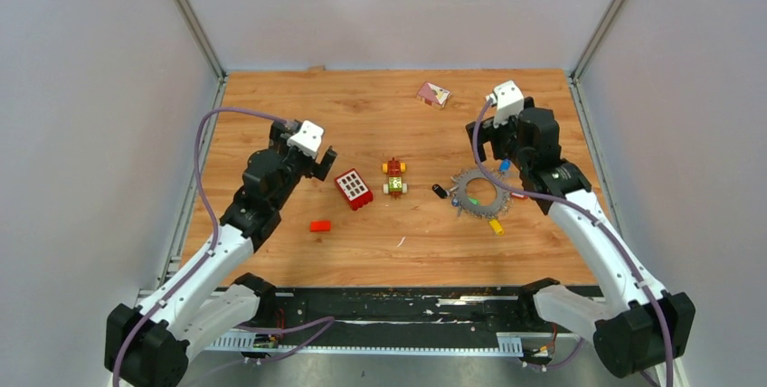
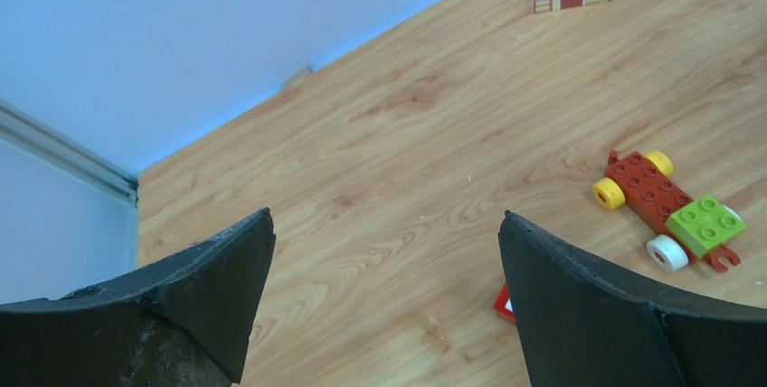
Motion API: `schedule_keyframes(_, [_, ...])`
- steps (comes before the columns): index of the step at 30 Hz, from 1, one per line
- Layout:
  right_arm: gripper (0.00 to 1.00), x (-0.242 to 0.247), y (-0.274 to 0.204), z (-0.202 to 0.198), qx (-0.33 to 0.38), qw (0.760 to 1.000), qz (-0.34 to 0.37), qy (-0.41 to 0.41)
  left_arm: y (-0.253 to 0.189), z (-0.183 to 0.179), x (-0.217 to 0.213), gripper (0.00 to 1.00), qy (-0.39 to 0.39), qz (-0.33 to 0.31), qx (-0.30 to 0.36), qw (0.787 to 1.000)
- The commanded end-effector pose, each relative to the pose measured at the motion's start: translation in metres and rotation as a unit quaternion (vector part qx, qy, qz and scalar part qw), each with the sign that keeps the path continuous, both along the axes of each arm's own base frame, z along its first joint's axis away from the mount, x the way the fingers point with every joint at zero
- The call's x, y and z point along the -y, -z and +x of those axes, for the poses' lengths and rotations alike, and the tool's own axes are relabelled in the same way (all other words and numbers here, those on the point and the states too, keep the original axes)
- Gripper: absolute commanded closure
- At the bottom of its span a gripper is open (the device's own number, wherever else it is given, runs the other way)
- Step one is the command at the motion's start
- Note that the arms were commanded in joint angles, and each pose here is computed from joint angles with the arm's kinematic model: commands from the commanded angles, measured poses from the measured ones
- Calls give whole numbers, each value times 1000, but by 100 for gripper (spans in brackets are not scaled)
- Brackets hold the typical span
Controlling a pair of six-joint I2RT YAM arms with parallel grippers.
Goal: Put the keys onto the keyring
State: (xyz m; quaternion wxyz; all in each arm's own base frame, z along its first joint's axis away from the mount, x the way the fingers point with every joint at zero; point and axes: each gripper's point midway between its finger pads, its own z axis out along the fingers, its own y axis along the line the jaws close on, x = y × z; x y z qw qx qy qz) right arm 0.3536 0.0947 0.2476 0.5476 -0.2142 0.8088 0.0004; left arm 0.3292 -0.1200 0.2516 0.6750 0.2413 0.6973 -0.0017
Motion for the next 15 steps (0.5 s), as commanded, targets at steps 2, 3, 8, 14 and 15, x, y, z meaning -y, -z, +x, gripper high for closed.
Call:
schedule_keyframes(2, [0, -3, -34, -16, 77, 995, 63, -3, -24, -5, 3, 0, 13, -35, 42, 998])
schedule_keyframes(3, [0, -1, -36, -18, 87, 994, 64, -2, -24, -5, 3, 0, 14, -36, 42, 998])
schedule_keyframes(8, [0, 0, -43, -23, 109, 992, 69, -5, -19, -8, 4, 0, 18, -37, 39, 998])
schedule_keyframes(14, [0, 0, -38, -21, 104, 992, 65, -5, -15, -8, 5, 0, 20, -35, 33, 999])
schedule_keyframes(15, [0, 0, -39, -21, 105, 992, 64, -5, -15, -8, 5, 0, 21, -36, 32, 999])
